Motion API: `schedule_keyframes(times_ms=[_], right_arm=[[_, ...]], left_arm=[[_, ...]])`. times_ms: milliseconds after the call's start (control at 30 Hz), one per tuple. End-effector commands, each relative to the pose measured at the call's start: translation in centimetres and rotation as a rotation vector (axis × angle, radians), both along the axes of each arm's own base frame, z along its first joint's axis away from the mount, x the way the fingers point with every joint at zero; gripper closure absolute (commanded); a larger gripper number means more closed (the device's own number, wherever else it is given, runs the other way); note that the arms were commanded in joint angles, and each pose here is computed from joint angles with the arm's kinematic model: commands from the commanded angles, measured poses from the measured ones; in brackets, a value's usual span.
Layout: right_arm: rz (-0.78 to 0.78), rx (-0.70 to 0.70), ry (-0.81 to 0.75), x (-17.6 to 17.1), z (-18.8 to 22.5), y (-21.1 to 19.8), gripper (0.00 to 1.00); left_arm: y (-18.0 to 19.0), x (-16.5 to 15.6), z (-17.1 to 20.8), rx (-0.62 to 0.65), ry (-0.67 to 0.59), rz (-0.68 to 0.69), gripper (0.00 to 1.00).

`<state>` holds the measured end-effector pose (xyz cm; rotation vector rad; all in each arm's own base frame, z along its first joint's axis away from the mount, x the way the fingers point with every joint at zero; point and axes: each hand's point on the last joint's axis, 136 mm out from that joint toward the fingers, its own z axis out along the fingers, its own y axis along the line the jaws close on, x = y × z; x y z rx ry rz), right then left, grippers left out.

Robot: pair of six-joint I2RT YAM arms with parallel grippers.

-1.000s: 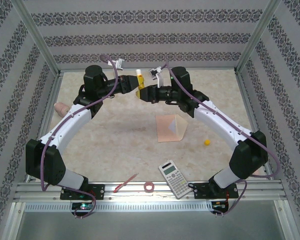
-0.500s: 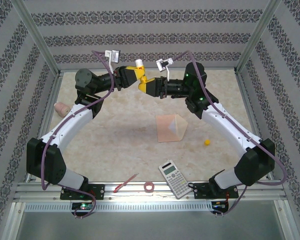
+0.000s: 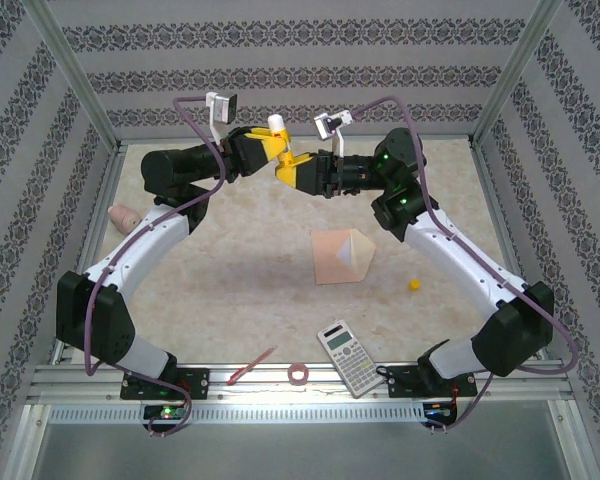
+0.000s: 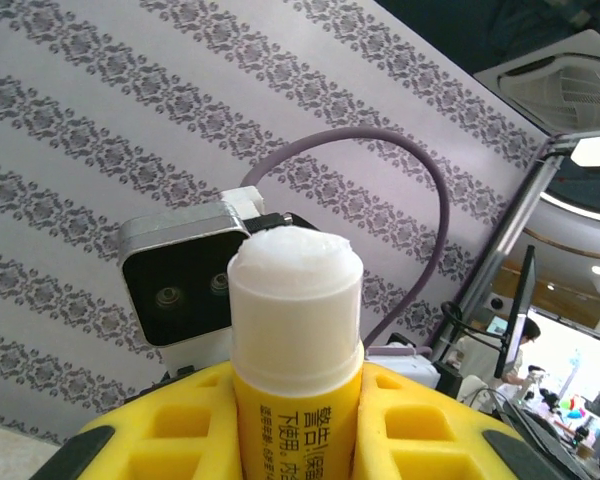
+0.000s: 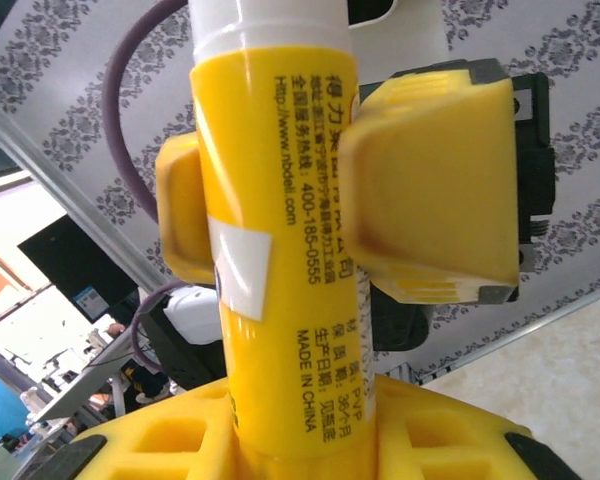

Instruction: Place the letter into the envelope and seal it

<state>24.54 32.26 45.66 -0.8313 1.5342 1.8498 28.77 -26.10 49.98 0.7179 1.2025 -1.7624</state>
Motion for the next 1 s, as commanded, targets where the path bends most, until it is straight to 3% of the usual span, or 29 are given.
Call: schedule_keyframes(times_ms=[0,433,800,900,933,967], right_arm=[[0.017,0.112,-0.157,-3.3,4.9,-1.2,0.72],[0.012,0.123,-0.143,-4.4,4.8,-1.0,0.71],[-0.039,0.056,-0.080,-2.2,1.9,-0.3,0.67],[-0.058,0.031,-0.061,-1.3,1.0,-0.2,0.61],[-0.067,0.021,-0.057,-1.0,0.7,-0.2,0.54],[-0.079,0.004,-0.049,-0.6,0.2,-0.2,0.41]], left_arm=[[-0.5,-4.1,0.6,0.046,-0.133,-0.109,1.00],[-0.2,-6.2,1.4,0.015,-0.166,-0.152,1.00],[-0.6,-4.4,0.0,0.038,-0.131,-0.130,1.00],[-0.4,-3.5,-0.3,0.038,-0.120,-0.113,1.00],[-0.3,-3.0,-0.4,0.038,-0.111,-0.104,1.00],[-0.1,-2.5,-0.5,0.036,-0.101,-0.092,1.00]])
